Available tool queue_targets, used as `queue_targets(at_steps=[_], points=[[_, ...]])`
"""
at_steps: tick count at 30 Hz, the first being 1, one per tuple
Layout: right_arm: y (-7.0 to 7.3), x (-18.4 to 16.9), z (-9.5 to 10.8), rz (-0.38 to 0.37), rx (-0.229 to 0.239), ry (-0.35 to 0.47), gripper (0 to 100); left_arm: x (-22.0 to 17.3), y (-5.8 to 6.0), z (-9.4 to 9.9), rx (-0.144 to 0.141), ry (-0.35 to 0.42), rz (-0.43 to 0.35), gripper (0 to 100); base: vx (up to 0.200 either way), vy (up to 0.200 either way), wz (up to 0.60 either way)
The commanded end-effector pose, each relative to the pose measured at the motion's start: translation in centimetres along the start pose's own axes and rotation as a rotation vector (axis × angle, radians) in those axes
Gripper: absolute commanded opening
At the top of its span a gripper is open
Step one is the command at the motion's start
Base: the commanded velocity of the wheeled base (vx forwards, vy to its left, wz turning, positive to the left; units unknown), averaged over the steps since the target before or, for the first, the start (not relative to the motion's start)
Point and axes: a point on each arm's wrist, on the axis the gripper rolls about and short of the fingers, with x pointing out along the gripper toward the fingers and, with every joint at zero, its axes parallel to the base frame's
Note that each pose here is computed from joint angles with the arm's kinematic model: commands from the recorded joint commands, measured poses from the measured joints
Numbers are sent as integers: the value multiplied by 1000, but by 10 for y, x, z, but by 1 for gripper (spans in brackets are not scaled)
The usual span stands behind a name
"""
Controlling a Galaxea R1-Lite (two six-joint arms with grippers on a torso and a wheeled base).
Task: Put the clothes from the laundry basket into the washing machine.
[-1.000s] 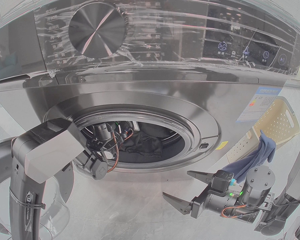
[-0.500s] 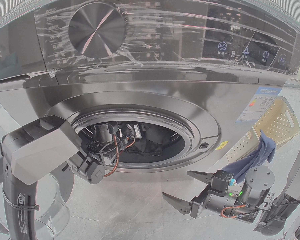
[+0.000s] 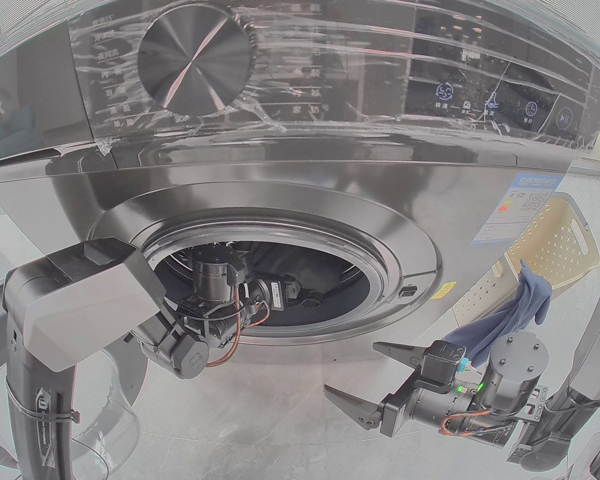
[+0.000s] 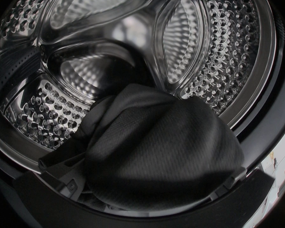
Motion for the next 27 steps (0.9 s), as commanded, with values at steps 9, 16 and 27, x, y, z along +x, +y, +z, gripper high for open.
queue_targets(at_steps=[9, 16, 27], points=[[2, 0, -1, 7, -1, 5, 100, 33, 2, -11, 9, -45, 8, 0, 0, 0, 0], [2, 1, -1, 6, 0, 2, 100, 51, 4, 7, -11, -171, 64, 0, 0, 0, 0], [2, 1, 0, 8, -1, -1, 100, 64, 12, 26, -34, -318, 103, 0, 0, 0, 0]])
